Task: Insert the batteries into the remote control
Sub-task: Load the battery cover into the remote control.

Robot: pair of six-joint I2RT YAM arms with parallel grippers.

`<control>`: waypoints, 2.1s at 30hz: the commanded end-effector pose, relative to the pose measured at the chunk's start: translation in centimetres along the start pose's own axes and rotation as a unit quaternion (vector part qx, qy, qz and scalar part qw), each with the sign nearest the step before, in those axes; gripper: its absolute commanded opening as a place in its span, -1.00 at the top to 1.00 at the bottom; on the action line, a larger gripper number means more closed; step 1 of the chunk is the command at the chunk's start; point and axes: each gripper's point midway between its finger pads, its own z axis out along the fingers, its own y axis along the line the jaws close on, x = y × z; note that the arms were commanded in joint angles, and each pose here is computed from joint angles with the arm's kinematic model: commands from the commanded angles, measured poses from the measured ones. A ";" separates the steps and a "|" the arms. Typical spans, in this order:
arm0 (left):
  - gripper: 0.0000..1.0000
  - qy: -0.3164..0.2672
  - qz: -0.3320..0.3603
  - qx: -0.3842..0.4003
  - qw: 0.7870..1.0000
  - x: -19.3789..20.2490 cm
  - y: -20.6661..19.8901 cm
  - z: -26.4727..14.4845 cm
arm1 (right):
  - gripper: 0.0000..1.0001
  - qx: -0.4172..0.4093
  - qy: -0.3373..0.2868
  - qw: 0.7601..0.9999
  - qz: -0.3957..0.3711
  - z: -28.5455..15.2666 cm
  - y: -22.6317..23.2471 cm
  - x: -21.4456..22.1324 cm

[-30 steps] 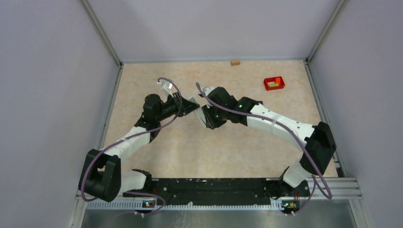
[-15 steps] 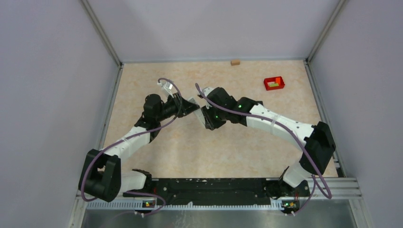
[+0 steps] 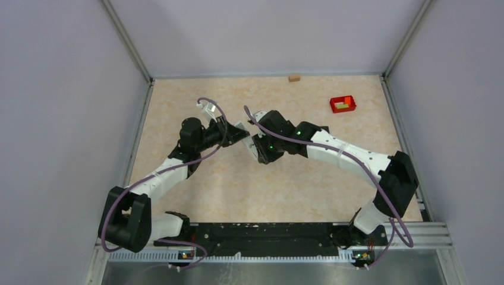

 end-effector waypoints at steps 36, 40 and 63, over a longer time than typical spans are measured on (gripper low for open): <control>1.00 0.006 -0.013 0.061 0.998 -0.4 -3.1 -0.2 | 0.62 -0.016 -0.064 0.998 0.011 -0.4 2.0 -5.3; 1.00 0.004 -0.012 0.065 0.998 -0.3 -3.1 -0.2 | 0.61 -0.038 -0.065 0.997 0.012 -0.5 2.8 -5.5; 1.00 -0.002 0.025 0.110 0.994 -0.4 -5.0 -1.0 | 0.59 -0.094 -0.083 0.991 0.039 -2.0 2.9 -5.7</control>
